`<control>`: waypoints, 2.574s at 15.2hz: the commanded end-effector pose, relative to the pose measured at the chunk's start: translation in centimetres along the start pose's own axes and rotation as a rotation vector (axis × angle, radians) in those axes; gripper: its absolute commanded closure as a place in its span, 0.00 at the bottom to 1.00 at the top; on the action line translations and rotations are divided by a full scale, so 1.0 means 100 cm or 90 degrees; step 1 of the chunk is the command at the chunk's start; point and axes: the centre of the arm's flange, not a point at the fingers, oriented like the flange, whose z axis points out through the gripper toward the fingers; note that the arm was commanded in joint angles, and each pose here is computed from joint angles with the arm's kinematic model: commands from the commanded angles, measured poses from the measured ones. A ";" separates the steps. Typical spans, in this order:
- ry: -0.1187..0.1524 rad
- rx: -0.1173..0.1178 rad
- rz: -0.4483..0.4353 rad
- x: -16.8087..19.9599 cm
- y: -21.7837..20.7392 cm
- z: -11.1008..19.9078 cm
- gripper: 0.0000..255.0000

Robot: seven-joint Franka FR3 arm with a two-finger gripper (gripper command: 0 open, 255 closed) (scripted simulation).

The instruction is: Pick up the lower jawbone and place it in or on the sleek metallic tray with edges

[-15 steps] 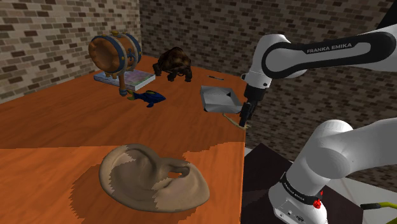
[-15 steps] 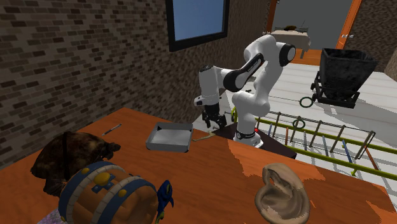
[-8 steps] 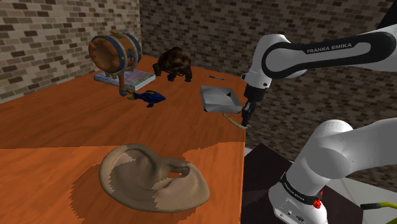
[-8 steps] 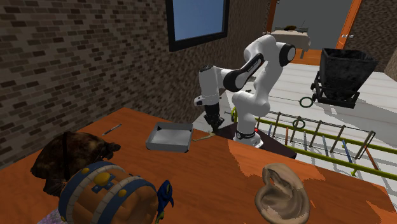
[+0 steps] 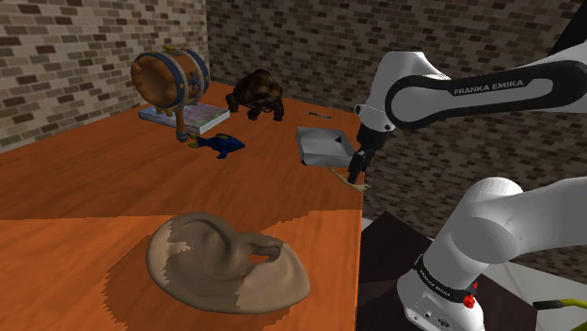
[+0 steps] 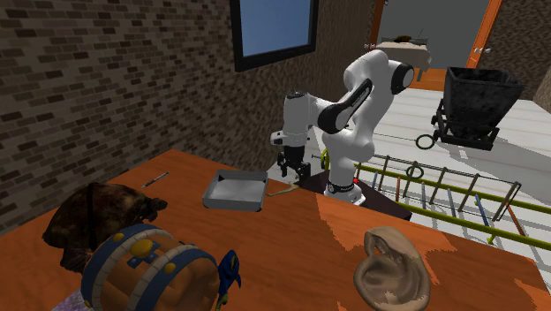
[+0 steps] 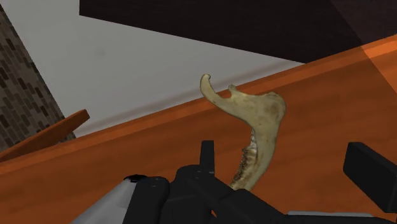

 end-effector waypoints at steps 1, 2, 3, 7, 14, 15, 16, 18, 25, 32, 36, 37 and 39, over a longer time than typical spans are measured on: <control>0.009 -0.013 0.001 0.001 -0.001 0.007 0.00; 0.009 -0.013 0.001 0.001 -0.001 0.012 0.00; 0.009 -0.013 0.001 0.001 -0.001 0.017 0.00; 0.009 -0.013 0.001 0.001 -0.001 0.036 0.00; 0.009 -0.013 0.001 0.001 -0.001 0.036 0.00; 0.009 -0.013 0.001 0.001 -0.001 0.036 1.00; 0.009 -0.013 0.001 0.001 -0.001 0.036 1.00; 0.009 -0.013 0.001 0.000 0.000 0.036 1.00; 0.009 -0.013 0.001 0.001 -0.001 0.031 1.00; 0.009 -0.013 0.001 0.002 -0.001 -0.006 1.00; 0.009 -0.013 0.001 0.003 -0.002 -0.027 1.00; 0.009 -0.013 0.001 0.003 -0.002 -0.033 1.00; 0.009 -0.013 0.001 0.003 -0.002 -0.043 1.00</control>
